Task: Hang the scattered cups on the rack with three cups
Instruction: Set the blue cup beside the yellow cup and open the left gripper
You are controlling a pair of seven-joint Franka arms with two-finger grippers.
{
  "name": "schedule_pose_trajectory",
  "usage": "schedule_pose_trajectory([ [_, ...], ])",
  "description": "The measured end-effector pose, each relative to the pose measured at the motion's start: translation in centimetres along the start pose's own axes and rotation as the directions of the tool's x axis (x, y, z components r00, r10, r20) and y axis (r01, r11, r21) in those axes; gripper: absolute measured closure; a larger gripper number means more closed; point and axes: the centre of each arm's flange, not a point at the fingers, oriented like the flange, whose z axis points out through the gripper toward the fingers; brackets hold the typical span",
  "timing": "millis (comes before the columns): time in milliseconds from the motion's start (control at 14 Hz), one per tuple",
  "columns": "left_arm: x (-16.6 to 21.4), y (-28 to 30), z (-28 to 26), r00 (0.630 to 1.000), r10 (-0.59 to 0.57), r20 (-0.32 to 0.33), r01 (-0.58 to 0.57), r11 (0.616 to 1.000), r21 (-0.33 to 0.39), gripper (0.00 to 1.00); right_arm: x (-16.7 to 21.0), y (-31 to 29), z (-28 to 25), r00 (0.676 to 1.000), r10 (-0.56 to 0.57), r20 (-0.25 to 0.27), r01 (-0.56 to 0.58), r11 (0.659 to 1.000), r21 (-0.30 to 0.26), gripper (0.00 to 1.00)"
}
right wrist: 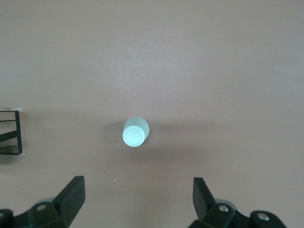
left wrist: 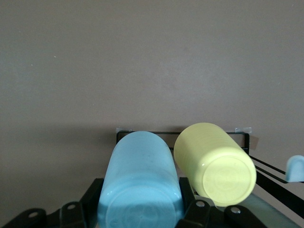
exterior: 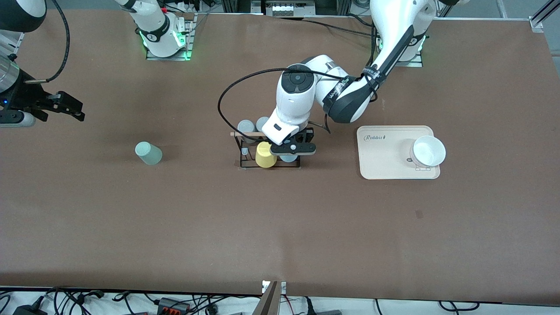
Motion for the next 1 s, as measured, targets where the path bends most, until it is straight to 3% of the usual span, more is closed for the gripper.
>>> schedule_pose_trajectory([
  [857, 0.0, -0.1, 3.1, 0.990, 0.135, 0.029, -0.136, 0.991, 0.013, 0.32, 0.2, 0.0, 0.7, 1.000, -0.001, 0.019, 0.001, 1.000, 0.001, 0.00],
  [1000, 0.0, -0.2, 3.1, 0.990, 0.138, 0.028, -0.139, 0.990, 0.013, 0.19, 0.5, -0.5, 1.7, 0.999, -0.010, 0.036, 0.010, 1.000, 0.002, 0.00],
])
